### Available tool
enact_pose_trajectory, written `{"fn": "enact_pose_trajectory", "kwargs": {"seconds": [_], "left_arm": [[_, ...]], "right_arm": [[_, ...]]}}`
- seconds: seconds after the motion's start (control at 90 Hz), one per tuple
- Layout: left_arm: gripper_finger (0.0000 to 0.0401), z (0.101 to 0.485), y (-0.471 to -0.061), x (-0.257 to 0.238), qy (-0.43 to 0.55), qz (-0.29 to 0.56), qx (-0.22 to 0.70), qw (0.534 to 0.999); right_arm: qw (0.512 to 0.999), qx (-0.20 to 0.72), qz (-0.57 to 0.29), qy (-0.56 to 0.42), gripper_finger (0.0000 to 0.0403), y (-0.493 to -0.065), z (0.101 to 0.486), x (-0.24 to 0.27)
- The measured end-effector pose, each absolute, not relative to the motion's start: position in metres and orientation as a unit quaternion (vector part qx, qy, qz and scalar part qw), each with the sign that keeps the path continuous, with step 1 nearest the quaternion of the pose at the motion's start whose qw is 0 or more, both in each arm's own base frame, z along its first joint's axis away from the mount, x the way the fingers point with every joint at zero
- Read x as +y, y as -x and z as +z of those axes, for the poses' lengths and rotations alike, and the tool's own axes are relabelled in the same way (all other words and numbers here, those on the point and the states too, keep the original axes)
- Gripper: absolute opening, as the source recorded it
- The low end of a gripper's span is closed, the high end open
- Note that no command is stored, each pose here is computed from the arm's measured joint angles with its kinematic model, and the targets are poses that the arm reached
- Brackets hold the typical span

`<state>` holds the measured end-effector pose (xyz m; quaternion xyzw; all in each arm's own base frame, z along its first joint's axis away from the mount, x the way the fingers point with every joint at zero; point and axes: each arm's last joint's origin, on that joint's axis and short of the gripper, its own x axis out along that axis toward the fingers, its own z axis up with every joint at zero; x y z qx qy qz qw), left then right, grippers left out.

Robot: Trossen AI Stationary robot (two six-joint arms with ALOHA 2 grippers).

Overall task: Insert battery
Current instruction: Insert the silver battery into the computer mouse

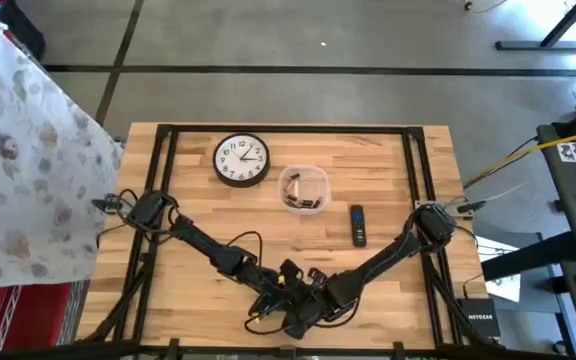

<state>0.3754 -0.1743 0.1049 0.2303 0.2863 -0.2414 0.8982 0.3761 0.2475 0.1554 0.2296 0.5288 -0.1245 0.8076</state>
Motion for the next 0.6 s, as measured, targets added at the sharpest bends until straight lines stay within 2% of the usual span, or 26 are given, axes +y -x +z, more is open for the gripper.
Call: {"fn": "enact_pose_trajectory", "kwargs": {"seconds": [0.6], "left_arm": [[0.0275,0.103,-0.374,-0.174,-0.236,-0.244,0.299,0.892]], "right_arm": [[0.802,0.54,-0.117,-0.227,0.0,-0.374,0.147,0.254]]}}
